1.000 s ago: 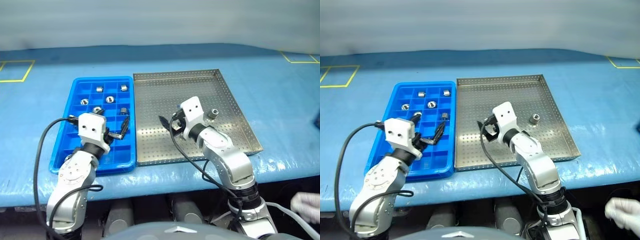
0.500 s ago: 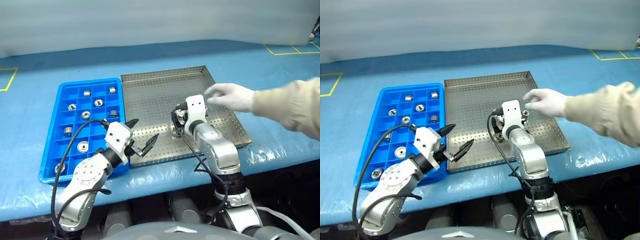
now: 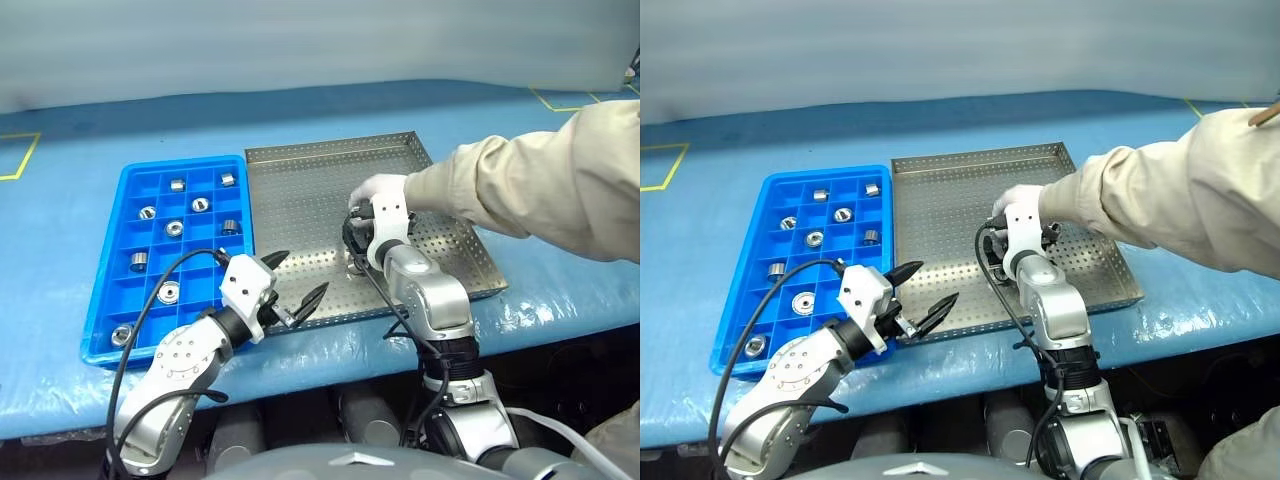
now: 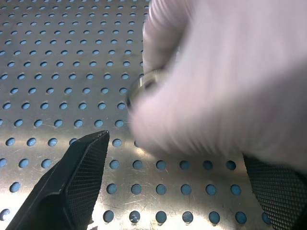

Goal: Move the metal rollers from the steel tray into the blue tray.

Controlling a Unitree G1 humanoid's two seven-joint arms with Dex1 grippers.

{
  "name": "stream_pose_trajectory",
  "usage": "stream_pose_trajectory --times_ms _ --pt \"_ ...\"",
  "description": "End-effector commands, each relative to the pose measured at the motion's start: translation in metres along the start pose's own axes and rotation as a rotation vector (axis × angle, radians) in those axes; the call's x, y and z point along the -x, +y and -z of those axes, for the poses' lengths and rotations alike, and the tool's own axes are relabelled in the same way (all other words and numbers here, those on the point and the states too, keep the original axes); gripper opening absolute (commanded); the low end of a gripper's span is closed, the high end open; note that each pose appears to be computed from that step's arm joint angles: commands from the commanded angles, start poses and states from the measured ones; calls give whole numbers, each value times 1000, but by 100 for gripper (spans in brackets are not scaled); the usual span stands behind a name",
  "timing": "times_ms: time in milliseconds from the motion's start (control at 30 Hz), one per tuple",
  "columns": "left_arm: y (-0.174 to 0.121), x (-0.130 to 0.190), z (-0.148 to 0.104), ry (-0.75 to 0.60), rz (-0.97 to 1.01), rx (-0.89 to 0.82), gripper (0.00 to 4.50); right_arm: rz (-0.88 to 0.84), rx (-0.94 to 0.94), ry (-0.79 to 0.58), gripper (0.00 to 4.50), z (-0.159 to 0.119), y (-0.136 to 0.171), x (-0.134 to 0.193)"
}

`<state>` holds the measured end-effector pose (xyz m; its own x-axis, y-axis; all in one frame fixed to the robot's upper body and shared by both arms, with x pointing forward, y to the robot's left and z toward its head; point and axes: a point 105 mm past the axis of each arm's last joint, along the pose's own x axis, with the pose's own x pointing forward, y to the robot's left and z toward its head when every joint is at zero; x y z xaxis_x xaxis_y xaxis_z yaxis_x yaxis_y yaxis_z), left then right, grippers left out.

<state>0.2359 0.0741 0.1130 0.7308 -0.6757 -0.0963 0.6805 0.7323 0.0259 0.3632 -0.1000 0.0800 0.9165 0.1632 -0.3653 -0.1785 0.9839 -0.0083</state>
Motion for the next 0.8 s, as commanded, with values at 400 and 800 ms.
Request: stream_pose_trajectory --times_ms 400,800 --pt "-3 2 -10 -39 -11 -9 449 -29 -1 -62 450 -15 6 3" --pt "-2 3 -9 -31 -18 -8 449 -151 -14 -204 450 -55 35 2"
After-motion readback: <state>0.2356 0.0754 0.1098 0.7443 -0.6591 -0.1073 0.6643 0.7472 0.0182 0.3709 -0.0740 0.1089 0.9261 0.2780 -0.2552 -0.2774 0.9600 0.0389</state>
